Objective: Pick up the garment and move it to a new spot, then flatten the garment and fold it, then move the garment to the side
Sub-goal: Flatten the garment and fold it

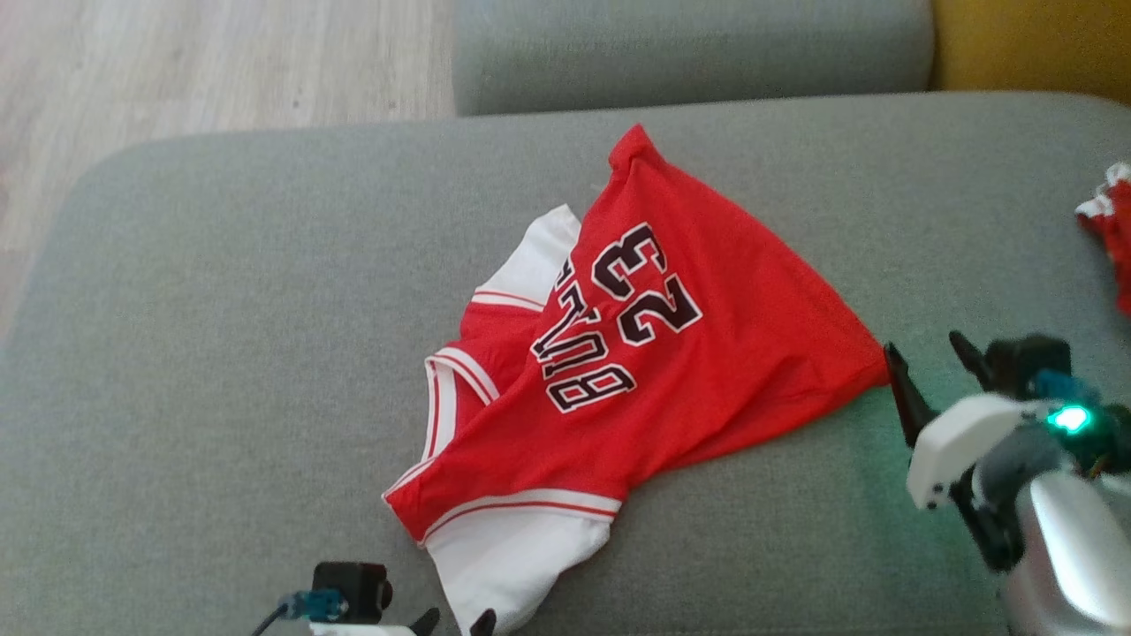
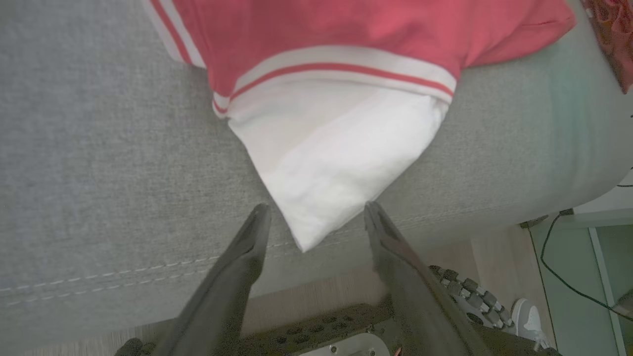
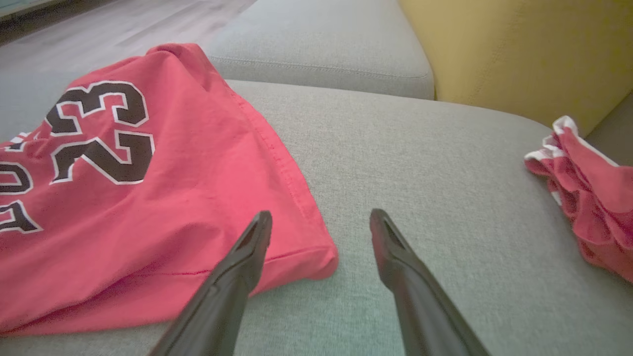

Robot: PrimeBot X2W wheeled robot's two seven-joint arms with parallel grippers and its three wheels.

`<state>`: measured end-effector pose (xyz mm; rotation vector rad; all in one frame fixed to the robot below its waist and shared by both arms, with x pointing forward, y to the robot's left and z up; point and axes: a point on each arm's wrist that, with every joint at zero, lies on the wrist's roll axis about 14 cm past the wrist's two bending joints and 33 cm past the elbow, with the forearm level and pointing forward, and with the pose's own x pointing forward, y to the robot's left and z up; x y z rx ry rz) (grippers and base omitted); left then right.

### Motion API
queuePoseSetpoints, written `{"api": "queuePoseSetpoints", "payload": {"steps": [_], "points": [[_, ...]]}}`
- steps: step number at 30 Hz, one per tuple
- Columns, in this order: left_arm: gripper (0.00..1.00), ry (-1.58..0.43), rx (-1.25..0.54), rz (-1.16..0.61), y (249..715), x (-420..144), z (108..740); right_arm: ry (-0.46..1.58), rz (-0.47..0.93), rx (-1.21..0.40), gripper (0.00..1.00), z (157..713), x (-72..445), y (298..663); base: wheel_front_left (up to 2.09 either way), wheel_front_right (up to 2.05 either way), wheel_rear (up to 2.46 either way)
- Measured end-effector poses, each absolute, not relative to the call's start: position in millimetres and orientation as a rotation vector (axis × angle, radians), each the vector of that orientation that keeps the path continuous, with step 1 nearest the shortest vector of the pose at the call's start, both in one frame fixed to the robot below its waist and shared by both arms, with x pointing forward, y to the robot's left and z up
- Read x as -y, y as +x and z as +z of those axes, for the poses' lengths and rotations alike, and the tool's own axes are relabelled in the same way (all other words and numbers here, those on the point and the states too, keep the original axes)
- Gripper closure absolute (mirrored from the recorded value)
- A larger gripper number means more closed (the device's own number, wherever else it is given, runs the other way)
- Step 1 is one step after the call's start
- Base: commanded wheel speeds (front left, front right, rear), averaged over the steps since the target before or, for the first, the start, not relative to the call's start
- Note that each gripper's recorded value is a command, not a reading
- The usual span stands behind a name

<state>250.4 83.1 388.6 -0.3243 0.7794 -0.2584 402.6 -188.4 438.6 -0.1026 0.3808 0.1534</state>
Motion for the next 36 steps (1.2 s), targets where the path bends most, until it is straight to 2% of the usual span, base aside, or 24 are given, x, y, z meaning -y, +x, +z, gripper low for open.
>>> {"api": "queuePoseSetpoints", "payload": {"steps": [6, 13, 22, 36], "points": [[0.00, -0.342, -0.875, -0.252, 245.2, -81.7, 367.4, -0.116, 0.136, -0.510, 0.00, 417.0, 196.1, 422.4, 0.00, 0.00, 0.00], [0.00, -0.342, -0.887, -0.254, 256.1, -80.2, 363.0, -0.112, 0.132, -0.672, 0.00, 375.8, 197.9, 414.6, 0.00, 0.00, 0.00], [0.00, -0.348, -0.905, -0.237, 255.9, -83.4, 356.9, -0.109, 0.157, -0.658, 0.00, 373.8, 185.2, 434.7, 0.00, 0.00, 0.00], [0.00, -0.368, -0.907, -0.226, 255.3, -84.2, 355.6, -0.130, 0.192, -0.658, 0.00, 369.5, 174.2, 443.2, 0.00, 0.00, 0.00]]}}
